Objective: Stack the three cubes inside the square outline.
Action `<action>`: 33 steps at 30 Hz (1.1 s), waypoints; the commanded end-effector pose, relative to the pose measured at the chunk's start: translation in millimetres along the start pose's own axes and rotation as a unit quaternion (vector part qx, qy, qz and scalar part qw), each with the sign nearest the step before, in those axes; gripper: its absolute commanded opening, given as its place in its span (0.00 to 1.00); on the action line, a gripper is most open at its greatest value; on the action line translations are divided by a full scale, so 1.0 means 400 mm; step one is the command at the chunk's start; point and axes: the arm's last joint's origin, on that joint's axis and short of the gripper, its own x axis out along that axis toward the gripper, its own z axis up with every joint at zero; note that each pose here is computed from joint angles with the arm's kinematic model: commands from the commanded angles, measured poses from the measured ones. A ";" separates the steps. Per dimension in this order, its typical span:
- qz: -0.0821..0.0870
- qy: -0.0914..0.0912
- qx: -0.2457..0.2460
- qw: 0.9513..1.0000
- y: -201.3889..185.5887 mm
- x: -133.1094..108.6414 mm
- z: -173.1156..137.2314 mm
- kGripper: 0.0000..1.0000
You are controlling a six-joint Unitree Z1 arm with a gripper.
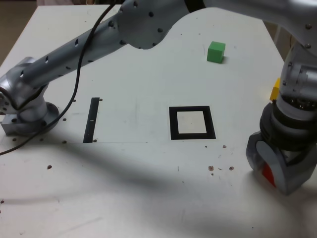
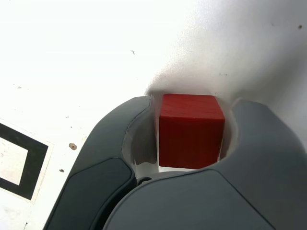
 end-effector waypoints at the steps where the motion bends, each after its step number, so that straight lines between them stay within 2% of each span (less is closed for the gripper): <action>1: 0.000 0.002 0.000 1.000 0.000 0.004 0.002 0.33; 7: 0.001 0.000 -0.004 1.000 -0.001 -0.004 -0.001 0.33; 12: 0.003 0.001 -0.028 1.000 -0.006 -0.041 -0.024 0.33; 14: 0.002 0.005 -0.047 0.999 -0.010 -0.060 -0.043 0.33; 17: -0.008 0.020 -0.088 0.996 -0.017 -0.086 -0.090 0.33; 21: -0.021 0.040 -0.136 0.990 -0.020 -0.108 -0.157 0.33; 26: -0.029 0.046 -0.188 0.981 -0.022 -0.137 -0.238 0.33; 29: -0.031 0.047 -0.223 0.973 -0.027 -0.148 -0.287 0.33; 33: -0.035 0.039 -0.273 0.960 -0.033 -0.150 -0.343 0.33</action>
